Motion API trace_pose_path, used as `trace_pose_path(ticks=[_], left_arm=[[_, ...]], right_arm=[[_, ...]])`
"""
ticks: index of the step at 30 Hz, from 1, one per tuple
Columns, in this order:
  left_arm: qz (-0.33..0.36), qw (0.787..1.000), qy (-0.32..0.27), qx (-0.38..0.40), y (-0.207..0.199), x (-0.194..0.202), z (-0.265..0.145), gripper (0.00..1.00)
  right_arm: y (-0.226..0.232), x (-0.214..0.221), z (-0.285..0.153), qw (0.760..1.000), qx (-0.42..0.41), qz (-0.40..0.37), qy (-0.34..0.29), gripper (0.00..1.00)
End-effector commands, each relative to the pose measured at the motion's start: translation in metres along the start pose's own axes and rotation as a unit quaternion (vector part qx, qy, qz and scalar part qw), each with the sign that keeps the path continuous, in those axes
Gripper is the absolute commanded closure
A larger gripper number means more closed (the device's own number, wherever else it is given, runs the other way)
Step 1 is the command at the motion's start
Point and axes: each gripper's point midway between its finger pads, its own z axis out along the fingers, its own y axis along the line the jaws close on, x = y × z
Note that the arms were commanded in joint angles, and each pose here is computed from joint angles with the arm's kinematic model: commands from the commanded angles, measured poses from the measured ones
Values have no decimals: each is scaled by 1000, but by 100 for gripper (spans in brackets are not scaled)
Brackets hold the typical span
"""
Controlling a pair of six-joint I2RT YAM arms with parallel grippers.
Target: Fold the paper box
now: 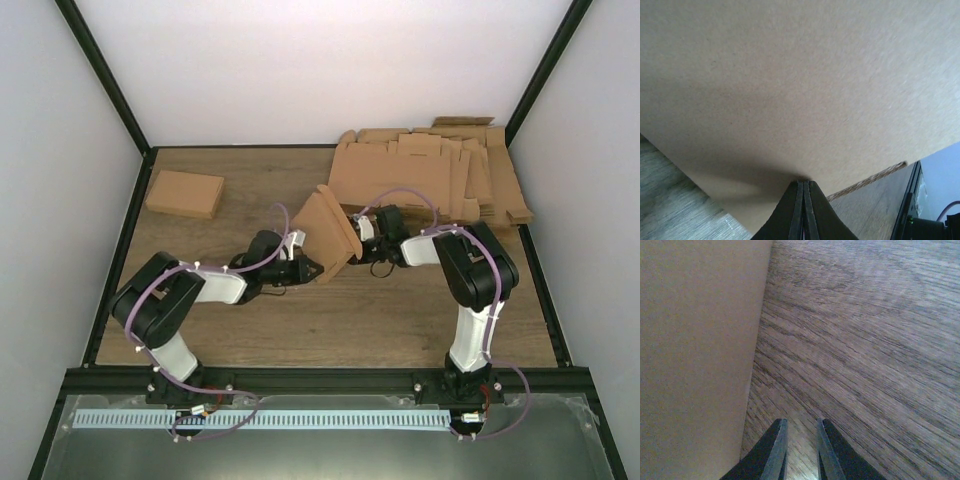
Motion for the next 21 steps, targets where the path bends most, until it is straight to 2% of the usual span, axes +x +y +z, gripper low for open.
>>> trace_pose_path(ticks=[1, 5, 10, 21], left_arm=[[11, 1000, 24, -3, 2, 10, 5, 96], [16, 999, 39, 2, -8, 20, 5, 96], [47, 998, 45, -23, -10, 24, 6, 96], [53, 997, 19, -56, -4, 23, -14, 96]], right_arm=[[6, 4, 4, 1000, 11, -16, 20, 80], [28, 4, 4, 998, -14, -50, 26, 77], [33, 9, 4, 998, -17, -53, 34, 76], [60, -7, -5, 994, -24, -106, 12, 73]])
